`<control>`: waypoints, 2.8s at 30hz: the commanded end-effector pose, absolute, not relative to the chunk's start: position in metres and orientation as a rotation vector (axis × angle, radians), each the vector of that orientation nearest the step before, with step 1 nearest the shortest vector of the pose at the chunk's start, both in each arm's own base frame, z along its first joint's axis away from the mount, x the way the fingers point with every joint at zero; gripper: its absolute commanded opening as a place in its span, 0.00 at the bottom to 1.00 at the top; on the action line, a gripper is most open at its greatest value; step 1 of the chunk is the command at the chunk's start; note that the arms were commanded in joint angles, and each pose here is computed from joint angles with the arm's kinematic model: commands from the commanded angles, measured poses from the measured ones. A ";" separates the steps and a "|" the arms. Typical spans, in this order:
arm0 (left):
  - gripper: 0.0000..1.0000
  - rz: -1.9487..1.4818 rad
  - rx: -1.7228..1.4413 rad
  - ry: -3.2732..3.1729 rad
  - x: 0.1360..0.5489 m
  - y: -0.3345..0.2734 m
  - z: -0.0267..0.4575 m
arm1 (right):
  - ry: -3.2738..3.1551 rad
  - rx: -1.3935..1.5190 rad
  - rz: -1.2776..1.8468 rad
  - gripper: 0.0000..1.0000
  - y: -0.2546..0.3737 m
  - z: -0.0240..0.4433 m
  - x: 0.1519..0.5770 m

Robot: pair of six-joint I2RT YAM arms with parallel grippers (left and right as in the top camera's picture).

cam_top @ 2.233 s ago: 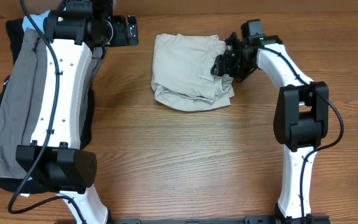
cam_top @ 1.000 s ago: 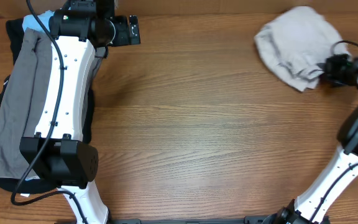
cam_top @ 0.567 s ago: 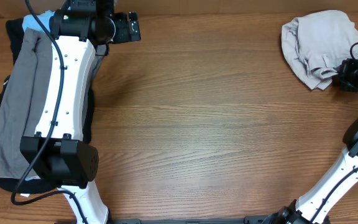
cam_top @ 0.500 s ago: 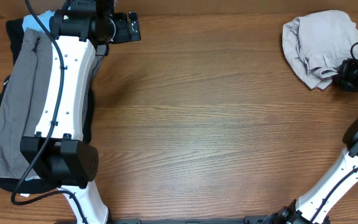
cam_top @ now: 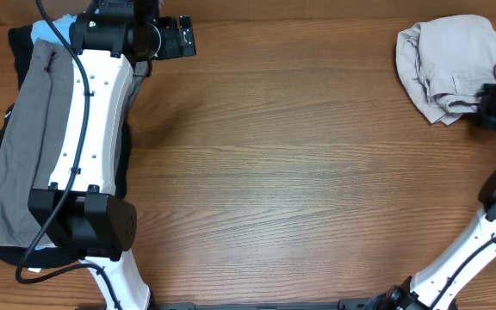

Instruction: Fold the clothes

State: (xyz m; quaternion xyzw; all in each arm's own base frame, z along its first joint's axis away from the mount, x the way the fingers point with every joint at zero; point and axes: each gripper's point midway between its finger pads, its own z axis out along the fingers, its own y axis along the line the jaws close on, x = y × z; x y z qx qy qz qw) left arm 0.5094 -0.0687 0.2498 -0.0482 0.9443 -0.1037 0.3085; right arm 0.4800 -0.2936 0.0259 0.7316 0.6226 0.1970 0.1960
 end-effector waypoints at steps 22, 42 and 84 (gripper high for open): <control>1.00 -0.274 -0.137 2.462 0.521 -0.072 0.249 | 2.212 0.443 0.586 1.00 -0.097 0.341 0.396; 1.00 -0.273 -0.138 2.469 0.520 -0.072 0.248 | 2.446 -0.031 0.758 1.00 0.092 0.332 0.361; 1.00 -0.273 -0.138 2.469 0.520 -0.072 0.248 | 1.725 0.055 0.238 1.00 0.011 0.171 0.247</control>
